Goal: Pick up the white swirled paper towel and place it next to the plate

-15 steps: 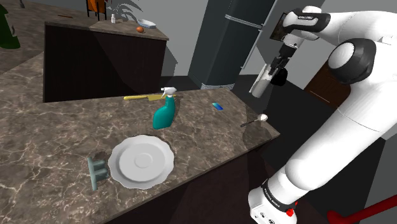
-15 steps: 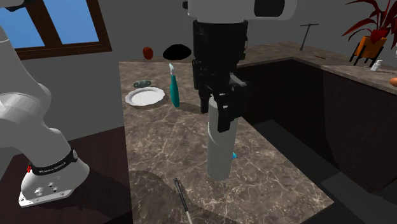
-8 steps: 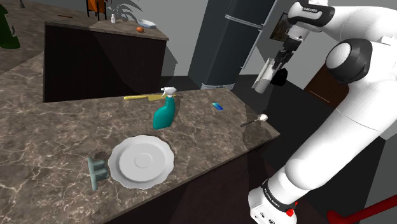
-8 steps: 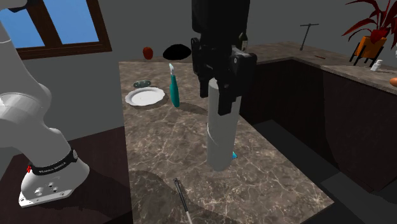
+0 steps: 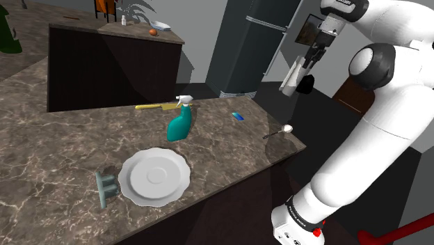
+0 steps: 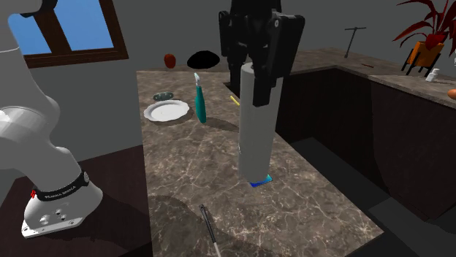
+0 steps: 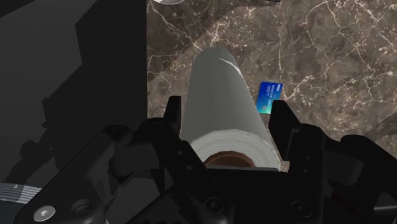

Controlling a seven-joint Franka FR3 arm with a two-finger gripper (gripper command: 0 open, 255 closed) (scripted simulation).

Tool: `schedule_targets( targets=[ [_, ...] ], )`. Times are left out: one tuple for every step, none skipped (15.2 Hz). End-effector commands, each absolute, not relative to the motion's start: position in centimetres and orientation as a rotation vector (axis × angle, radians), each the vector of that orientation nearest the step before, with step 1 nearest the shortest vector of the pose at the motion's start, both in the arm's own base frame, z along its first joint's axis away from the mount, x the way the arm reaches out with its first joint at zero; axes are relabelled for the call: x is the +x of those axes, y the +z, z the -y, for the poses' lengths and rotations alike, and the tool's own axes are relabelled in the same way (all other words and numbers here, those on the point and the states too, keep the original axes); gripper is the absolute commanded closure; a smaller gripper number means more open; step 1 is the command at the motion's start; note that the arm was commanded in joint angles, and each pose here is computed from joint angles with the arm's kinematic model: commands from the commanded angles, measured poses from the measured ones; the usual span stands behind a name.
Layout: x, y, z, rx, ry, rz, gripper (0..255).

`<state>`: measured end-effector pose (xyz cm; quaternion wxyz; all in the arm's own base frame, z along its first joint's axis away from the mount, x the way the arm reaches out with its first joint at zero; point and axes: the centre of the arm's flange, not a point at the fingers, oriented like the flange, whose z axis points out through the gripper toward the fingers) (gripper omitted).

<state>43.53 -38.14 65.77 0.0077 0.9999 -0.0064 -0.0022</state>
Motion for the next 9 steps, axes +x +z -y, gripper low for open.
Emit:
schedule_targets(
  targets=[
    [43.6,66.8,38.1,3.126,-0.008,0.02,255],
    [43.6,67.4,38.1,3.126,-0.008,0.02,255],
    [43.6,67.9,38.1,3.126,-0.008,0.02,255],
    [43.6,68.4,38.1,3.126,-0.008,0.02,255],
    [43.6,68.8,38.1,3.126,-0.008,0.02,255],
    [44.0,68.4,36.9,3.126,-0.008,0.02,255],
    [44.3,68.1,35.7,3.126,-0.008,0.02,255],
    [44.7,67.7,34.5,3.126,-0.008,0.02,255],
    [45.1,67.3,33.3,3.126,-0.008,0.02,255]
  ],
)
